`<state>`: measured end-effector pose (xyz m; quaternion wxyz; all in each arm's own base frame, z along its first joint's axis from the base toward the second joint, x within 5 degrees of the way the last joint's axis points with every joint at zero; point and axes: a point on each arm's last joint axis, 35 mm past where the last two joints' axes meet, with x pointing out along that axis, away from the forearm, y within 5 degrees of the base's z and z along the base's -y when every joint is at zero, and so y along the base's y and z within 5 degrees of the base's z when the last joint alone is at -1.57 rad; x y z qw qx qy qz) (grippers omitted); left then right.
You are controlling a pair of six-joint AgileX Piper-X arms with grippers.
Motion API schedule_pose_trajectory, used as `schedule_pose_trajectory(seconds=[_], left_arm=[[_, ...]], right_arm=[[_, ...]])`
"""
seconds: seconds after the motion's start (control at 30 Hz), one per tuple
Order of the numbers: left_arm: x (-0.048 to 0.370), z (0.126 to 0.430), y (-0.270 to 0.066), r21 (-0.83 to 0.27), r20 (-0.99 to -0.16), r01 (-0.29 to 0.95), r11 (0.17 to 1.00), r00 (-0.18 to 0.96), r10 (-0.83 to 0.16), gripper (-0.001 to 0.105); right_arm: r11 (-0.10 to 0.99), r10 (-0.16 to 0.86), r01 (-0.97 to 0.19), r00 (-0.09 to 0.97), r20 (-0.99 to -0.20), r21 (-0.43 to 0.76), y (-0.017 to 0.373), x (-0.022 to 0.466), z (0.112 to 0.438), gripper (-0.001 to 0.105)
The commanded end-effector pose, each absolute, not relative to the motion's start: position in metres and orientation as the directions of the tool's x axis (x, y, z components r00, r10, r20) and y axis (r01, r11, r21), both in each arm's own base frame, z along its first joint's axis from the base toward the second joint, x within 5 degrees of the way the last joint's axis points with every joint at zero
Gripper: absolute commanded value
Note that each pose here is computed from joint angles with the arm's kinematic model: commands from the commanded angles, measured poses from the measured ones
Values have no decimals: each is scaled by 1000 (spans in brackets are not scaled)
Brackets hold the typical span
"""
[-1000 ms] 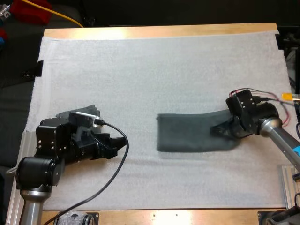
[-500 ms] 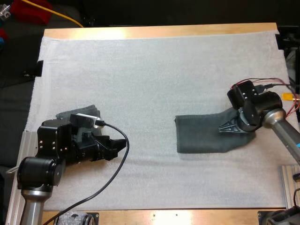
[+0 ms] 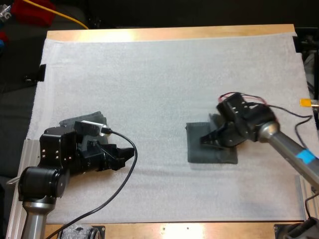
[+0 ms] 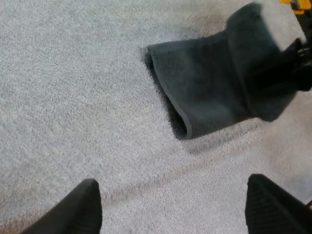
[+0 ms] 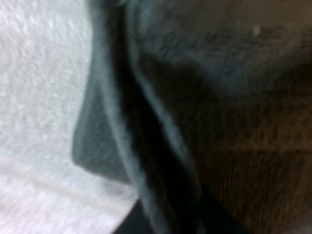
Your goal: Pick towel from pile, fold and stack
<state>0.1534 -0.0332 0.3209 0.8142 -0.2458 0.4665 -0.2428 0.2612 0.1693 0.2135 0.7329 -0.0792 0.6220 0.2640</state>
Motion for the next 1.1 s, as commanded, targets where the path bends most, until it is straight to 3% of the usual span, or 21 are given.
schedule_pose_trajectory(seconds=[0.0, 0.4, 0.5, 0.6, 0.67, 0.77, 0.93, 1.07], left_arm=[[153, 322, -33, -626, -636, 170, 761, 454, -624, 60], [153, 323, -34, -640, -625, 180, 747, 444, -642, 60], [153, 323, -34, -640, -625, 180, 747, 444, -642, 60], [153, 323, -34, -640, -625, 180, 747, 444, -642, 60], [153, 323, -34, -640, -625, 180, 747, 444, -642, 60], [153, 323, -34, -640, -625, 180, 747, 444, -642, 60], [153, 323, -34, -640, -625, 180, 747, 444, -642, 60], [153, 323, -34, -640, -625, 180, 747, 444, -642, 60]], right_arm=[[848, 315, -472, 83, -945, 241, 172, 264, 214, 1], [874, 305, -408, 37, -952, 264, 182, 278, 175, 2], [873, 309, -410, 42, -950, 266, 183, 280, 171, 12], [869, 320, -414, 53, -946, 271, 184, 282, 172, 28], [859, 344, -415, 36, -938, 299, 185, 281, 172, 45], [843, 378, -419, 15, -926, 337, 186, 280, 174, 59], [833, 396, -433, 29, -918, 346, 186, 279, 181, 60], [783, 483, -437, -24, -876, 443, 189, 277, 185, 60]])
